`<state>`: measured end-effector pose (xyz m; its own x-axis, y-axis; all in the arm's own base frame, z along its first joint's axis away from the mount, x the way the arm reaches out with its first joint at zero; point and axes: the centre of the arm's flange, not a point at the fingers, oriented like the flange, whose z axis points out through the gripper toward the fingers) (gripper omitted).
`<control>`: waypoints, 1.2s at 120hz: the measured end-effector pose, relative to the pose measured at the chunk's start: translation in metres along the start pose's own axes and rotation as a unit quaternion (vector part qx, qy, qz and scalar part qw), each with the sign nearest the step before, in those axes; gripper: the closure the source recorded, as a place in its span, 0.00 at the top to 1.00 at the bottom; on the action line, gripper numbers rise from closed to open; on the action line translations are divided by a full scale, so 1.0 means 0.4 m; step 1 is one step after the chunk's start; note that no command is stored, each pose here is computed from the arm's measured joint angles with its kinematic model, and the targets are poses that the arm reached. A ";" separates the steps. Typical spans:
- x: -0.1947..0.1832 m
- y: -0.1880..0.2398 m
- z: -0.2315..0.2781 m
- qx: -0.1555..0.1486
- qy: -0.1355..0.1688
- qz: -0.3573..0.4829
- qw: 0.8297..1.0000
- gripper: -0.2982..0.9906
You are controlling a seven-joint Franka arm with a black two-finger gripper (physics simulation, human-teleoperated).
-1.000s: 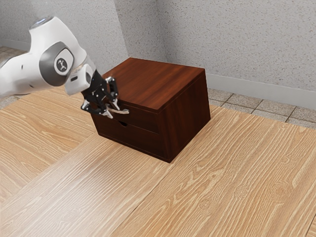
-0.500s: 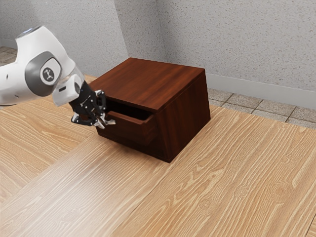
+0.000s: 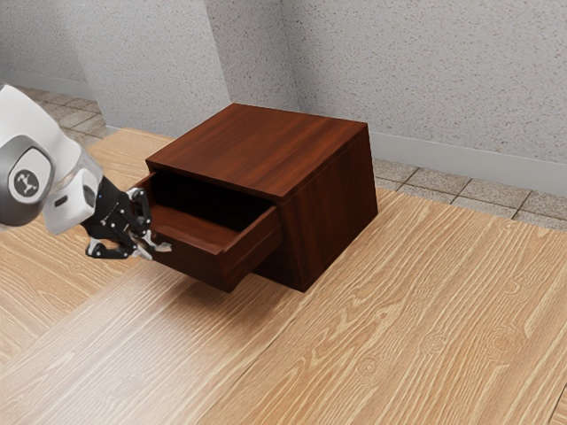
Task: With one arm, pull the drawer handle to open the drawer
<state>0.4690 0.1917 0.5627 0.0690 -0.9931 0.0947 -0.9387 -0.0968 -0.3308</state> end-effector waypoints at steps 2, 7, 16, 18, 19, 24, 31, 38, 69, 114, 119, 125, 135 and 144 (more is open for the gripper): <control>-0.002 0.003 0.003 0.000 0.000 -0.001 1.000 0.22; -0.008 0.009 0.010 0.000 0.000 -0.004 1.000 0.24; -0.018 0.030 0.010 0.003 0.000 -0.010 1.000 0.31; -0.018 0.036 0.005 0.005 -0.001 -0.011 1.000 0.31; -0.018 0.038 0.003 0.006 -0.001 -0.011 1.000 0.31; -0.018 0.050 -0.005 0.010 -0.001 -0.013 1.000 0.29; -0.017 0.060 -0.007 0.012 0.000 -0.014 1.000 0.30; -0.017 0.068 -0.004 0.012 0.000 -0.015 1.000 0.31; -0.036 0.095 -0.007 0.010 -0.012 -0.014 1.000 0.36; -0.032 0.118 -0.032 0.015 -0.020 -0.007 1.000 0.36; -0.032 0.119 -0.032 0.014 -0.021 -0.007 1.000 0.36; -0.032 0.119 -0.033 0.014 -0.022 -0.007 1.000 0.37; -0.031 0.120 -0.035 0.015 -0.022 -0.006 1.000 0.37; -0.027 0.119 -0.044 0.018 -0.023 -0.004 1.000 0.39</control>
<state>0.4176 0.1991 0.5625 0.0927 -0.9942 0.0548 -0.9256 -0.1064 -0.3633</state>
